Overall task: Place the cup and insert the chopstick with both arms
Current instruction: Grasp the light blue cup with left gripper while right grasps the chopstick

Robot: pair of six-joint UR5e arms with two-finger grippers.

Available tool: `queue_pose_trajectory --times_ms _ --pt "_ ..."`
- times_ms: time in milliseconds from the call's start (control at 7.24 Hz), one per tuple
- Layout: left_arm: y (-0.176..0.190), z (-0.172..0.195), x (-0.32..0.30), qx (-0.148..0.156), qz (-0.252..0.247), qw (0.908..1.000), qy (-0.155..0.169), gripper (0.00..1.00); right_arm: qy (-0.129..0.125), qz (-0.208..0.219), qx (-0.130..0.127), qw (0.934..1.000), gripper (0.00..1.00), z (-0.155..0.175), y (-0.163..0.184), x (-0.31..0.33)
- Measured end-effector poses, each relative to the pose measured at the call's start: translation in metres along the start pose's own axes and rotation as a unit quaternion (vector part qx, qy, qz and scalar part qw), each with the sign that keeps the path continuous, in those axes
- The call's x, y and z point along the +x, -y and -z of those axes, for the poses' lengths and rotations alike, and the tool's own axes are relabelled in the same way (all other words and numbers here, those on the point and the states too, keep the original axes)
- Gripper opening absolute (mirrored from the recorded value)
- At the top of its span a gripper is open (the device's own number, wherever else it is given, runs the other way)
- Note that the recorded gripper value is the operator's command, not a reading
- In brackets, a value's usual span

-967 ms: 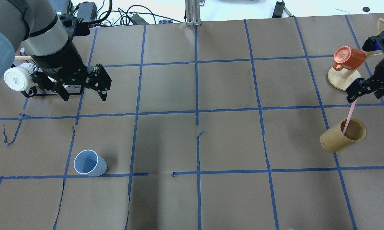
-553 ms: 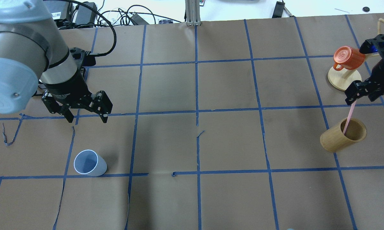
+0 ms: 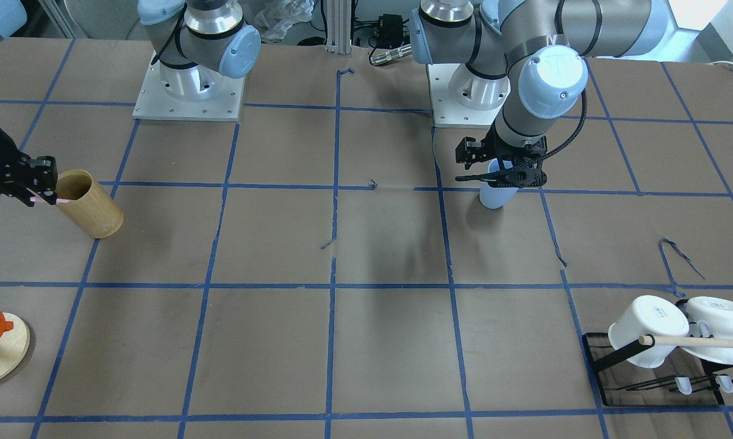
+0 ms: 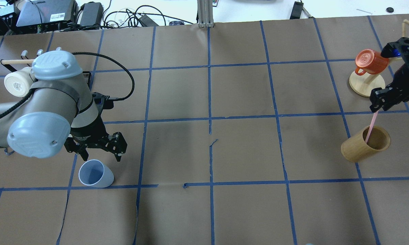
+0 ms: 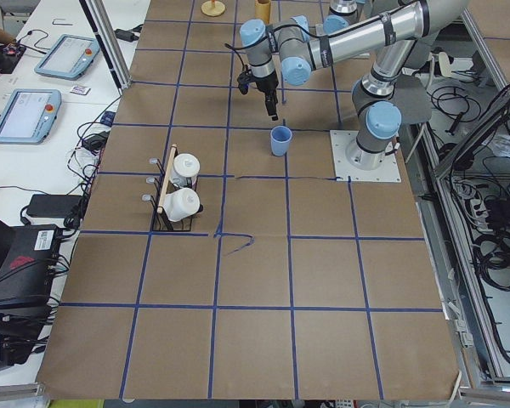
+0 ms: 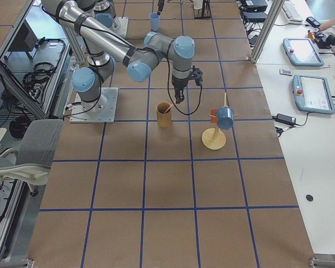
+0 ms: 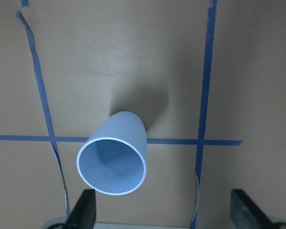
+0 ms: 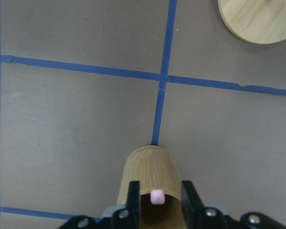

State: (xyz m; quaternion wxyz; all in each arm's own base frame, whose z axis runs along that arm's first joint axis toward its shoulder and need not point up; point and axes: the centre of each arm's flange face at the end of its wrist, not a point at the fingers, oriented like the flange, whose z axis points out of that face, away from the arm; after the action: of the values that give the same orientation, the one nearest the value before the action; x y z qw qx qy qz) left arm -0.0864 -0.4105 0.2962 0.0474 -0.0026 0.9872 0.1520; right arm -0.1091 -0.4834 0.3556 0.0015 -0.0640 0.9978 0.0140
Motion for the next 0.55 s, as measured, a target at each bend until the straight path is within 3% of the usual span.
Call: queue_pose_trajectory --times_ms 138,276,553 --pt "0.0 -0.02 -0.006 -0.002 0.009 1.0 0.001 0.98 0.0 0.0 0.0 1.0 0.35 0.0 0.0 -0.001" --pt "0.0 -0.033 -0.01 0.0 0.016 0.9999 0.001 0.82 0.003 0.0 0.002 1.0 0.34 0.001 0.0 -0.002" --pt "-0.004 -0.052 -0.011 -0.009 0.02 0.9998 0.0 0.28 0.011 -0.001 0.009 0.9999 0.32 0.001 0.002 -0.003"
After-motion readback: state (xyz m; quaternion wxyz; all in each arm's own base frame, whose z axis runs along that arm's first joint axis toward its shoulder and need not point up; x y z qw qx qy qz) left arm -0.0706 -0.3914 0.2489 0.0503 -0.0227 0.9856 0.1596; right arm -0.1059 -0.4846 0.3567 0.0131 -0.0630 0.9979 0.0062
